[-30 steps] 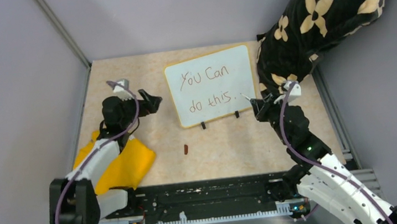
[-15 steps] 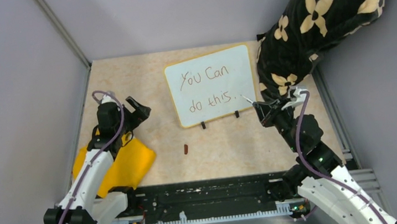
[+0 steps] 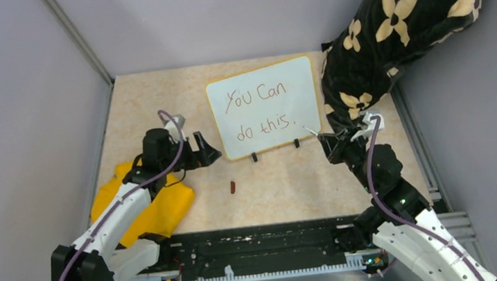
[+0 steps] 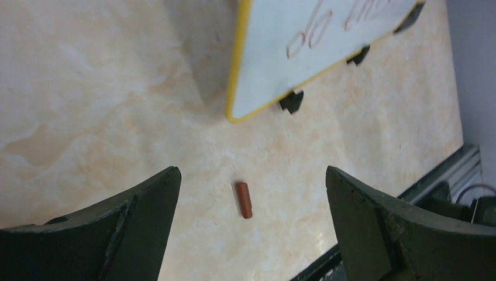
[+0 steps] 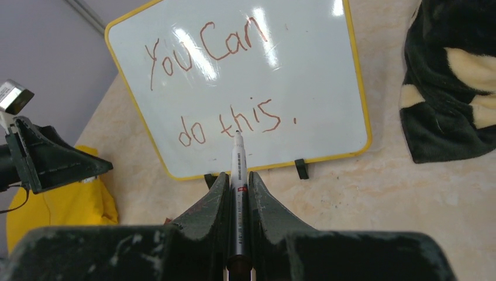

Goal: Write a sentence on the whiteboard
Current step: Close the whiteboard marker at the center of the board.

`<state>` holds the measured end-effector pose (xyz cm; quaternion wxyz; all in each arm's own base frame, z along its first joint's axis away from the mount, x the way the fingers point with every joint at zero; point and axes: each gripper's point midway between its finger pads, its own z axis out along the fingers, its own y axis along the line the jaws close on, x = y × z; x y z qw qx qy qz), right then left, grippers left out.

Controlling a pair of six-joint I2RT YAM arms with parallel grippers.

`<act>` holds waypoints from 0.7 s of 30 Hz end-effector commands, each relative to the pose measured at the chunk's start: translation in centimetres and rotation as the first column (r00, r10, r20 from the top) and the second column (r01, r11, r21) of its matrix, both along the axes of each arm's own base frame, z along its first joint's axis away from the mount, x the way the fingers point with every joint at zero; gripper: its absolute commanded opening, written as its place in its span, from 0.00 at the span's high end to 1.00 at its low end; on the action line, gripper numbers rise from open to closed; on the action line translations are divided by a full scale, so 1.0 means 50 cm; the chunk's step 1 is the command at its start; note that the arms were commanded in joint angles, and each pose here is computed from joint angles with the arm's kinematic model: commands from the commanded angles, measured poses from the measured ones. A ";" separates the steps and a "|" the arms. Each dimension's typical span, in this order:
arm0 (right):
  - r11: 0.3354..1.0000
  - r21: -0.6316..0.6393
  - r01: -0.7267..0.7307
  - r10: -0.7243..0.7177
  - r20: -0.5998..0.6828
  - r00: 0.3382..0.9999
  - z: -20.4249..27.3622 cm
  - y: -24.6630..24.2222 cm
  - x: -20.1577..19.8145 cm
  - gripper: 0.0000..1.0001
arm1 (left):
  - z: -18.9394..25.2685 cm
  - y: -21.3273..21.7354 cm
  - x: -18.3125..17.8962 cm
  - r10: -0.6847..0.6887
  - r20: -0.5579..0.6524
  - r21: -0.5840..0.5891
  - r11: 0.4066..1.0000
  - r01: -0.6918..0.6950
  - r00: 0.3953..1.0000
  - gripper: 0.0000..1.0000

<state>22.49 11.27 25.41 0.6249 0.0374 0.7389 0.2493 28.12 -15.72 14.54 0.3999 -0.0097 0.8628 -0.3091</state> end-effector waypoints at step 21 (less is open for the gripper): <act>0.998 -0.061 0.022 -0.024 -0.025 0.999 0.001 -0.017 -0.001 1.00 | -0.188 -0.116 -0.141 -0.060 -0.360 0.413 0.885 0.217 0.931 0.16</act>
